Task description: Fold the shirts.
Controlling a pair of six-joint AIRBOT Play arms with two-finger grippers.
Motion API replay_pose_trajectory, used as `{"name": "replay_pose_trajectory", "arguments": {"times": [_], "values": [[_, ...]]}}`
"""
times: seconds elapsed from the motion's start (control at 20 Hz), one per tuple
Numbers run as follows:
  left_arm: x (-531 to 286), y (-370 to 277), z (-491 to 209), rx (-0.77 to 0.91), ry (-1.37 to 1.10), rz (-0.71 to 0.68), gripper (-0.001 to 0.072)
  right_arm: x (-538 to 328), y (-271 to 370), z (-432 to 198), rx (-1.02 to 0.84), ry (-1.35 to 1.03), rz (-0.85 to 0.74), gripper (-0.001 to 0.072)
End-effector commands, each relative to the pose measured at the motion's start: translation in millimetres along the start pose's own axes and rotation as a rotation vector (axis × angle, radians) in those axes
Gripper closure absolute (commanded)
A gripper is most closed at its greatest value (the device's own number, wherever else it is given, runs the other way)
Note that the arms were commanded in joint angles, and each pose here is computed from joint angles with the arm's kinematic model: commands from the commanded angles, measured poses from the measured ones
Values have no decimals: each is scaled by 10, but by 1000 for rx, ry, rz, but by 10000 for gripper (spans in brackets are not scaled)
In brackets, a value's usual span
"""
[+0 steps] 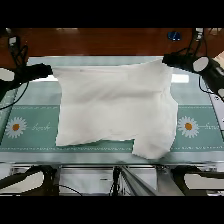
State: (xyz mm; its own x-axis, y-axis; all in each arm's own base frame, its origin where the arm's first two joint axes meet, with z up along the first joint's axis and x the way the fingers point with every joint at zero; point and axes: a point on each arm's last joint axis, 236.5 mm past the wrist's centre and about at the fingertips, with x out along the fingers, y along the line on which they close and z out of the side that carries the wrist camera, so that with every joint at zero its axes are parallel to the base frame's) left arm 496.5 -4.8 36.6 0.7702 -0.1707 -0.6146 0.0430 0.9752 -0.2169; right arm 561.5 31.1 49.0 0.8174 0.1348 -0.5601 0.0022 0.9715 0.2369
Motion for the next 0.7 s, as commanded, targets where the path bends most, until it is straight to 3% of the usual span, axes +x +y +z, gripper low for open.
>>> {"name": "replay_pose_trajectory", "arguments": {"times": [0.0,0.15,0.35,0.65], "values": [[341,93,-236,-15,38,26,681,294,-113,-242,24,28,-20,696],[446,102,-441,-27,100,15,681,411,-132,-481,55,93,-14,696],[138,215,-387,-4,161,-2,681,47,-299,-293,-16,117,-30,696],[-334,-271,-1325,-101,594,-202,681,-628,-296,-1254,49,613,37,696]]}}
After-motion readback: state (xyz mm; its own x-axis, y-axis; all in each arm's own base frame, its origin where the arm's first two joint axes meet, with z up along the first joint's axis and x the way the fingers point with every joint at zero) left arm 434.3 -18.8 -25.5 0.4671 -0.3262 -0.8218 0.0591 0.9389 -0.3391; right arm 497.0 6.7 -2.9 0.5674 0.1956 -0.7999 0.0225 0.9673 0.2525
